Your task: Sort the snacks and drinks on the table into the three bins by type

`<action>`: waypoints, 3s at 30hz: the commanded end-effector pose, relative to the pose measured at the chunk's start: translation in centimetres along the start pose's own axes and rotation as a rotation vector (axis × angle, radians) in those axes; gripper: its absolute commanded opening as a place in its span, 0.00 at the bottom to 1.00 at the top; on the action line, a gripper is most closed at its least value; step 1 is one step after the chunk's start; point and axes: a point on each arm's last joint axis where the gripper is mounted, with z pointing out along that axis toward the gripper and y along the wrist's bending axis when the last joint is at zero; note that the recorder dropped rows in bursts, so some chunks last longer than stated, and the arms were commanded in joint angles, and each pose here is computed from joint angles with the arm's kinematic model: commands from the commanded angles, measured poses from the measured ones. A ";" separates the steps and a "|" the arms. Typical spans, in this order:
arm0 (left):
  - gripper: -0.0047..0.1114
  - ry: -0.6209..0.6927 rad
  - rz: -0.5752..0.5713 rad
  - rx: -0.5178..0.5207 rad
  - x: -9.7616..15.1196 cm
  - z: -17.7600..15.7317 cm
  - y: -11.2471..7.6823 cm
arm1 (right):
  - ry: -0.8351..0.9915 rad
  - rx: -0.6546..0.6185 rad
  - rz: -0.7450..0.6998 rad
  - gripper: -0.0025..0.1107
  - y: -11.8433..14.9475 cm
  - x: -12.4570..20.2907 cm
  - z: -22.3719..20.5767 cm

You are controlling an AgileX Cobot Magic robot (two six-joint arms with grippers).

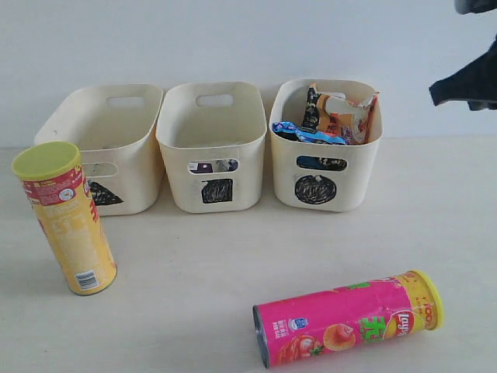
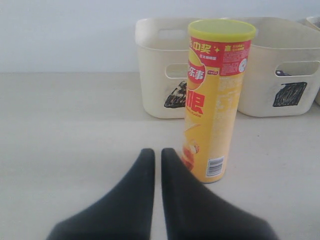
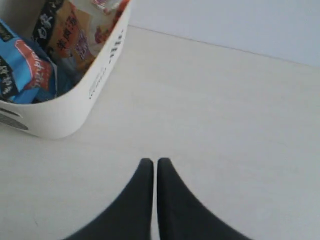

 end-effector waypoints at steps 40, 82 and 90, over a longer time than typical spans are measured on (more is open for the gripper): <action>0.08 -0.013 -0.011 0.000 -0.1 0.0 0.0 | -0.543 0.088 -0.009 0.02 1.1 17.2 -14.1; 0.08 -0.012 -0.011 0.000 -0.1 0.0 0.0 | -0.587 0.097 0.136 0.02 2.6 26.4 -12.2; 0.08 -0.014 -0.011 0.000 -0.1 0.0 0.0 | -0.556 0.063 0.179 0.02 3.1 27.7 -10.3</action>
